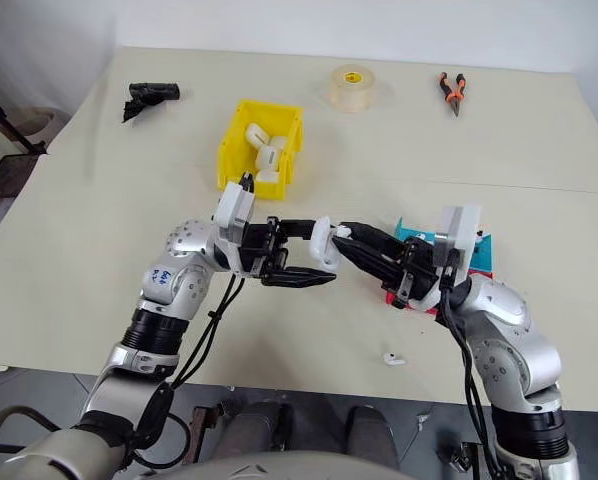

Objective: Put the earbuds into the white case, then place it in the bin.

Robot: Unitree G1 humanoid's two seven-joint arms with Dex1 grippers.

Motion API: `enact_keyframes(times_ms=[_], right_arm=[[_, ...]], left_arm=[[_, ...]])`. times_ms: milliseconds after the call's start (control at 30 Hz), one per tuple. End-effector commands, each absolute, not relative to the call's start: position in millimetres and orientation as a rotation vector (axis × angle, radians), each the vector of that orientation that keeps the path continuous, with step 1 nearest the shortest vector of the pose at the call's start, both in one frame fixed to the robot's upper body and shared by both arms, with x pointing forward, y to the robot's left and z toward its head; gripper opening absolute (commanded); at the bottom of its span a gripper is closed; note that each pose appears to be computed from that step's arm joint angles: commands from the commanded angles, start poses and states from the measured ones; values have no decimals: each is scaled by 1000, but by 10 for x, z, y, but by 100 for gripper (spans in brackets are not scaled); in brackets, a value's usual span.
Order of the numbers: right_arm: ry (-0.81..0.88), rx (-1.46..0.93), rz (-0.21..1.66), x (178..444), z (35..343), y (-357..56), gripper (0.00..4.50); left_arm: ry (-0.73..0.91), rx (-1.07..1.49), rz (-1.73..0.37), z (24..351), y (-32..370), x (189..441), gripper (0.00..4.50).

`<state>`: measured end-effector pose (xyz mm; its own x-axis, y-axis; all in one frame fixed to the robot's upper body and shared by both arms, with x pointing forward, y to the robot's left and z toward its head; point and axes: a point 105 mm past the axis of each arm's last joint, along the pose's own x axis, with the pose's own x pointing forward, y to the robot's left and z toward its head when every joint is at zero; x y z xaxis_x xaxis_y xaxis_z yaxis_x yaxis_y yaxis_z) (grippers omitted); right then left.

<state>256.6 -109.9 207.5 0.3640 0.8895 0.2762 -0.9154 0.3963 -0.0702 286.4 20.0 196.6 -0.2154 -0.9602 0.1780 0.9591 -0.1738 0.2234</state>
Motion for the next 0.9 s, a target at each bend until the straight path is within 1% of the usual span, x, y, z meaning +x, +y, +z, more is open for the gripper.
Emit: enact_keyframes(times_ms=[33,233,333,400,533,600,633,900], right_arm=[[-206,88,1232,2507,2011,-981,87],[-88,104,1272,2468,1980,-992,87],[-80,95,1290,2434,1996,-999,157],[-73,100,1300,2416,2006,-1009,218],[-83,91,1299,2419,2051,-1040,359],[-86,92,1298,2420,2068,-1053,422],[-95,89,1292,2428,2082,-1064,445],[-141,46,1248,2409,2182,-1267,445]], left_arm=[[-432,45,-1811,2127,107,2752,280],[-430,51,-1813,2106,100,2745,280],[-437,44,-1811,2112,93,2744,280],[-441,38,-1807,2118,89,2747,280],[-447,28,-1805,2123,86,2740,280],[-449,26,-1804,2121,86,2738,280],[-450,25,-1803,2120,85,2738,280],[-450,22,-1786,2103,106,2745,280]])
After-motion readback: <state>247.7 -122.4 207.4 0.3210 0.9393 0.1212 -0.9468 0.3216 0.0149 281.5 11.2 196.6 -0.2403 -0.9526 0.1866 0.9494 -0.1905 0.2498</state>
